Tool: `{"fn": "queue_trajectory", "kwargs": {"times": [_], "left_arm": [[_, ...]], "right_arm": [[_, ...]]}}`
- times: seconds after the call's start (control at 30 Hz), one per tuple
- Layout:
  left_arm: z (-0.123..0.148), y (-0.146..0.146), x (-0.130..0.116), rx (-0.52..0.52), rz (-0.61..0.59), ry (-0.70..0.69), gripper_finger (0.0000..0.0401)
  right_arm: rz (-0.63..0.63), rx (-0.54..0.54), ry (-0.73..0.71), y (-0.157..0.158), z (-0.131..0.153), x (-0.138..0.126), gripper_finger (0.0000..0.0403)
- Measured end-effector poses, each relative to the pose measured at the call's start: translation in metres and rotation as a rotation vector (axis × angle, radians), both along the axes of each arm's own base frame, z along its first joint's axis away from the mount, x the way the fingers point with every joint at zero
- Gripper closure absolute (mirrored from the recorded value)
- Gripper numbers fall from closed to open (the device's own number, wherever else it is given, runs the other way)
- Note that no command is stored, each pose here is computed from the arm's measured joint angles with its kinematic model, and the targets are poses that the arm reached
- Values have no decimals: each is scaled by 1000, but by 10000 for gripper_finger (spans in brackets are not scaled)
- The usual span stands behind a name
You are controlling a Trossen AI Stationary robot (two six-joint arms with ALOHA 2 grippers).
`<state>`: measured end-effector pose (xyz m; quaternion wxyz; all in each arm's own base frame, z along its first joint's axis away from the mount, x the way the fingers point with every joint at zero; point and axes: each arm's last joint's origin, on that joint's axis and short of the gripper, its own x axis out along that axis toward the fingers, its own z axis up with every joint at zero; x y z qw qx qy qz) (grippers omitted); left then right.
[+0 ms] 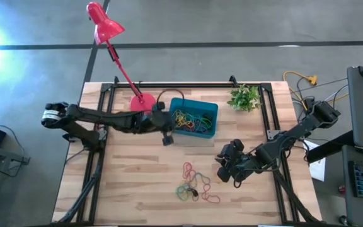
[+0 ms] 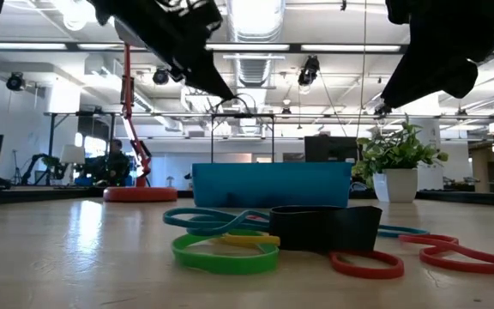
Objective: Pick and place rubber bands into bin
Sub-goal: Put the purple rubber band into the blue bin, then put the black rubber band into the blue bin
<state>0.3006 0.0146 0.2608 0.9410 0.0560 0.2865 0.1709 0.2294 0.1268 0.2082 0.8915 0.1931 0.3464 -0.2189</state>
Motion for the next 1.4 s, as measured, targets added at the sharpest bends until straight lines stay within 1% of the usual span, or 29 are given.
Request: {"fn": "queue_trajectory", "kwargs": {"times": [0.17, 0.3, 0.4, 0.57, 0.8, 0.9, 1.17, 1.3, 1.33, 1.4], "left_arm": [[-9, 31, 3, -21, 39, 24, 401], [-25, 52, 9, -49, 63, 74, 401], [-39, 63, 15, -71, 51, 99, 401], [-56, 71, 25, -105, 33, 120, 401], [-61, 73, 28, -98, 36, 114, 399], [-60, 73, 29, -79, 24, 110, 380], [-57, 74, 30, -82, 28, 104, 298], [-57, 73, 29, -90, 24, 113, 273], [-56, 72, 28, -102, 12, 121, 269], [-51, 68, 26, -151, -17, 121, 266]], "right_arm": [[-36, -7, -25, -1, 1, 0, 333], [-75, -18, -56, -2, 2, 1, 331], [-94, -23, -77, -2, 2, 1, 330], [-96, -17, -85, -1, 3, 2, 330], [-98, -10, -91, -1, 3, 2, 335], [-100, -8, -92, -1, 3, 2, 333], [-112, -28, -103, -2, 3, 2, 338], [-111, -28, -105, -2, 4, 3, 339], [-101, -27, -108, -2, 4, 4, 338], [-32, -19, -104, 1, 6, 6, 335]]}}
